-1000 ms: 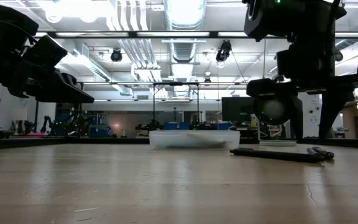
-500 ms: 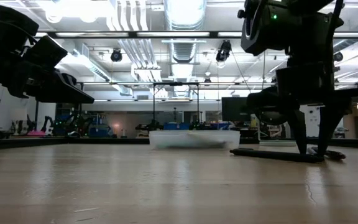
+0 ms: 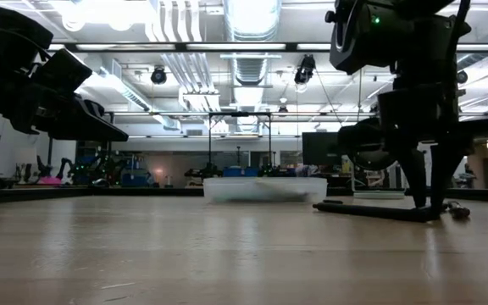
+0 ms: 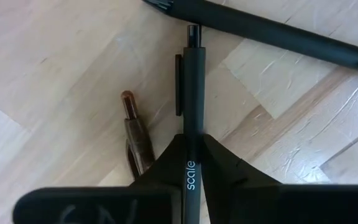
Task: Pick & place school supplies into a supply box
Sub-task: Put the black pen into the black box
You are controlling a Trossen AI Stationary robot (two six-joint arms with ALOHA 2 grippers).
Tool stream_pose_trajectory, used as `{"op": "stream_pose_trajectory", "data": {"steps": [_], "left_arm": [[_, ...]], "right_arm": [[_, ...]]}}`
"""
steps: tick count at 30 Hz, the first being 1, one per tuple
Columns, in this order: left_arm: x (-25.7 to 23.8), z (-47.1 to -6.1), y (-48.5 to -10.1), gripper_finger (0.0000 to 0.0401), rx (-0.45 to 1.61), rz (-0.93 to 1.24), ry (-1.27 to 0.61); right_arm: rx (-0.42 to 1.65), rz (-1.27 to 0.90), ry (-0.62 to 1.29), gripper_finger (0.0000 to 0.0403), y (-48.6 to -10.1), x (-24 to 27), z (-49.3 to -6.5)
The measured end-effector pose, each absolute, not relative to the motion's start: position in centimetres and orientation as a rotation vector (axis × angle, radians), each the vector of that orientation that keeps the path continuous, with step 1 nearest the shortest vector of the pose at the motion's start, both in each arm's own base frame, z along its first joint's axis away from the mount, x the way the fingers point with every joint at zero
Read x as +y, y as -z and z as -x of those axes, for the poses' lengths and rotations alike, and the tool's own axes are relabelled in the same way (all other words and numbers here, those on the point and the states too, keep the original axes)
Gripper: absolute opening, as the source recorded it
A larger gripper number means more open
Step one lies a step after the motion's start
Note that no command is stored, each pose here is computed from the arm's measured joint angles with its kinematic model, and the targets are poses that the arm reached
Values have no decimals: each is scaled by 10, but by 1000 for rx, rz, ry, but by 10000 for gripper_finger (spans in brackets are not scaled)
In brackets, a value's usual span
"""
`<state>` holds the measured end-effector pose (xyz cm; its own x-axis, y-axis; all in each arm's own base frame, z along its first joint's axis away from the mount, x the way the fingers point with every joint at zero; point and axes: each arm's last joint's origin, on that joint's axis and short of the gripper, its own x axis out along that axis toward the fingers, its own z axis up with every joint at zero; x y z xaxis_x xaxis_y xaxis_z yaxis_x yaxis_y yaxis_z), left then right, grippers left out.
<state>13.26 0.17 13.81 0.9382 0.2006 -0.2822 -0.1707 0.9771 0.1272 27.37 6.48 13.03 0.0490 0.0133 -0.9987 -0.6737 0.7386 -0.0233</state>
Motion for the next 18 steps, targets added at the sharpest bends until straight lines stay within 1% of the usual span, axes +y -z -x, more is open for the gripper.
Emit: {"op": "stream_pose_trajectory", "data": {"steps": [8,18], "left_arm": [[2,-133,-138,52,298,-101,-190],[2,-133,-138,52,298,-101,-190]], "right_arm": [[1418,618,-525,18,-137,65,-282],[1410,803,-288,16,-148,60,-293]]}}
